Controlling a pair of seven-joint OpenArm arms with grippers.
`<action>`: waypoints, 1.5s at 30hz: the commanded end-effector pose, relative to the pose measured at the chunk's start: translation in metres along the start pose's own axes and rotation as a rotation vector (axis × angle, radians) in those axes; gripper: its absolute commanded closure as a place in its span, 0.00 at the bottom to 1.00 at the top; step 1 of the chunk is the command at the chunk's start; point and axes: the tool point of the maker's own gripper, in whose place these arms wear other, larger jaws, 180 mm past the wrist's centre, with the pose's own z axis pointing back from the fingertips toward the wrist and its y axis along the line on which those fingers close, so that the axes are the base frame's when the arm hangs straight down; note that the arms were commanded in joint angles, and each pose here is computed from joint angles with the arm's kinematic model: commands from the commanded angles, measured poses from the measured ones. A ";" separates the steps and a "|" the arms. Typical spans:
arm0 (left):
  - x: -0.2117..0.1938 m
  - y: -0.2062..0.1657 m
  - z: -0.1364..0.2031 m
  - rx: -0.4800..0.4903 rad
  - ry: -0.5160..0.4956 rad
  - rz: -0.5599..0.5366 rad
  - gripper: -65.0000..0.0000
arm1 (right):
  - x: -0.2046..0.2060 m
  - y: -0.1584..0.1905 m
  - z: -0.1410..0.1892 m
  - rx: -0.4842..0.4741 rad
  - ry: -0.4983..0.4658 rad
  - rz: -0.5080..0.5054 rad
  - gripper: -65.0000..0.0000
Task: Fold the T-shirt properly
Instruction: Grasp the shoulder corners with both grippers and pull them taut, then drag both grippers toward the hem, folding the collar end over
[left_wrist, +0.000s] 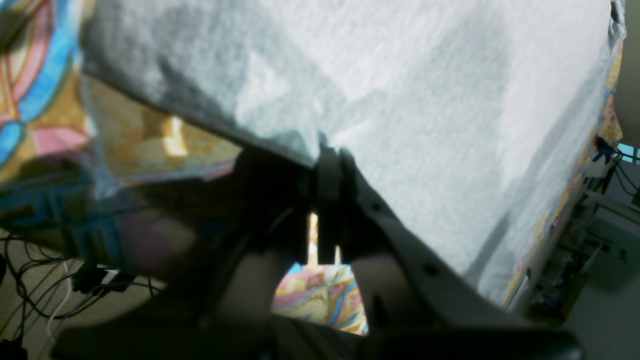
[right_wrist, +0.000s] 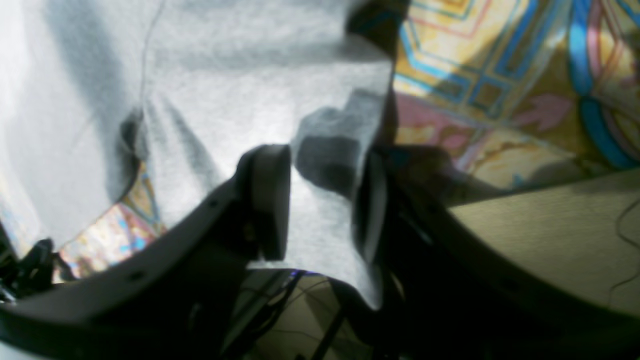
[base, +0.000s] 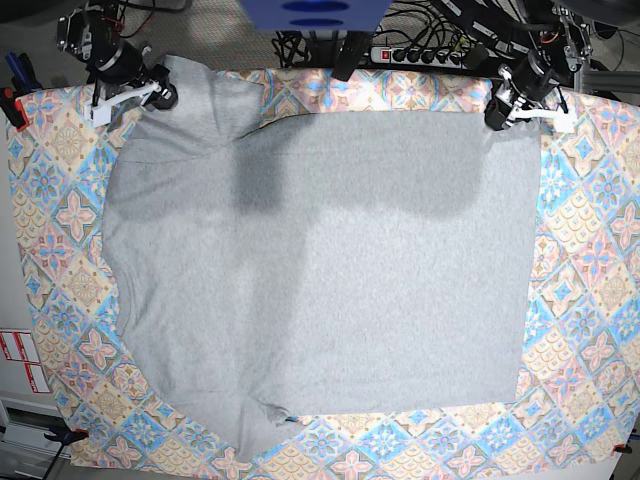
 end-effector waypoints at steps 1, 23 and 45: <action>-0.001 0.008 0.003 0.042 0.010 -0.016 1.00 | -0.020 -0.011 0.000 -0.048 0.079 -0.001 0.64; -0.005 0.019 0.009 0.068 0.022 -0.020 1.00 | -0.005 -0.029 0.033 -0.083 0.005 -0.029 1.00; 0.046 -0.051 0.012 -0.063 -0.153 -0.153 1.00 | 0.066 0.037 0.036 0.045 -0.147 0.093 1.00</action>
